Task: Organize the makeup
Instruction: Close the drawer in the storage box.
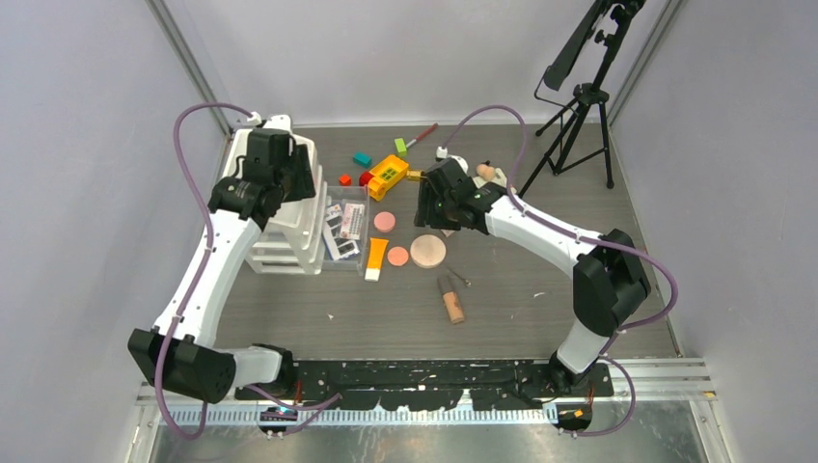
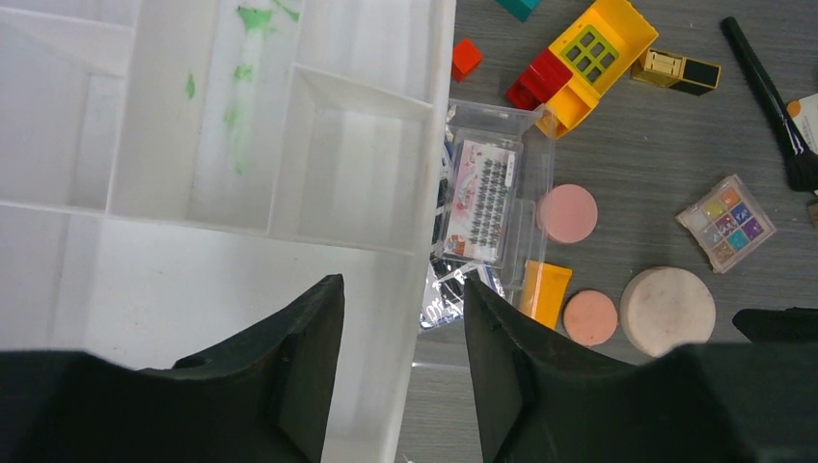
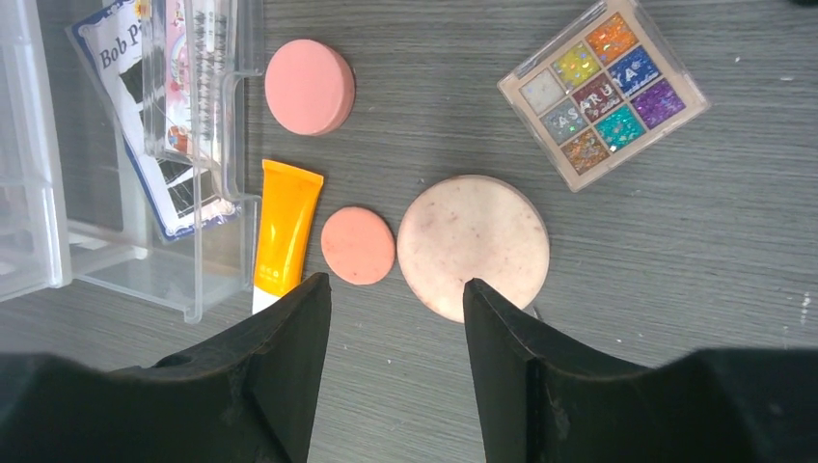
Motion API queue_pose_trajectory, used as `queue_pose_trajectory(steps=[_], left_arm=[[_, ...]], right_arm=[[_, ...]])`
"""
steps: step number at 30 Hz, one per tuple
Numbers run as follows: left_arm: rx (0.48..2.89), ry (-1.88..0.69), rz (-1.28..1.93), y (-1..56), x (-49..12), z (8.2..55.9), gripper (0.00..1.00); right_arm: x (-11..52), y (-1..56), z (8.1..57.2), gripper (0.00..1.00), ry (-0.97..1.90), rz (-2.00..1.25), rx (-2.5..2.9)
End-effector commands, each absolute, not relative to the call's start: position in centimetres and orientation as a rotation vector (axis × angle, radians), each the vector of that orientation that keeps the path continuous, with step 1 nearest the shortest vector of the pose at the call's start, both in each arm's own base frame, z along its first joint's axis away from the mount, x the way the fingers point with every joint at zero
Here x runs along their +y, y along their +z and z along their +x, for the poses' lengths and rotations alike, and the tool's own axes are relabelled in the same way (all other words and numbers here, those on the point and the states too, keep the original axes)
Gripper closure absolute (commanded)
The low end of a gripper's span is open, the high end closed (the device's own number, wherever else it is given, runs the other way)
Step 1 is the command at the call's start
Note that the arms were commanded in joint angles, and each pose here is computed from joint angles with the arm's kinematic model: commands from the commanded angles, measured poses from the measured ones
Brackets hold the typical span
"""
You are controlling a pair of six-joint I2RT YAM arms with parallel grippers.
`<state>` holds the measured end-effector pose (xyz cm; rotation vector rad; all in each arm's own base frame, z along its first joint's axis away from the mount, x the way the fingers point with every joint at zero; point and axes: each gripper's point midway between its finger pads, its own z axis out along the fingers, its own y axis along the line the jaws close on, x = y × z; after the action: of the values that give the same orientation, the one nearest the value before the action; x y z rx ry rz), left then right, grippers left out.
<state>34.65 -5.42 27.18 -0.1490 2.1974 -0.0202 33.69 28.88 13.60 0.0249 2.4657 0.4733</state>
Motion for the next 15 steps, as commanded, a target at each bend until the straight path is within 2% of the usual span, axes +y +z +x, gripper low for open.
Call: queue_pose_trajectory(steps=[1, 9, 15], left_arm=[[2.230, -0.035, -0.114, 26.8, -5.7, 34.6, 0.50], [2.268, -0.043, -0.093, 25.0, -5.9, 33.9, 0.50], [2.329, -0.044, -0.074, 23.4, -6.3, 34.1, 0.60]], right_arm=[[30.1, 13.4, 33.8, 0.43, 0.564, 0.085, 2.456], [32.1, 14.1, 34.2, 0.44, 0.693, 0.076, 2.426], [34.0, 13.9, 33.7, 0.47, 0.821, 0.076, 2.447]])
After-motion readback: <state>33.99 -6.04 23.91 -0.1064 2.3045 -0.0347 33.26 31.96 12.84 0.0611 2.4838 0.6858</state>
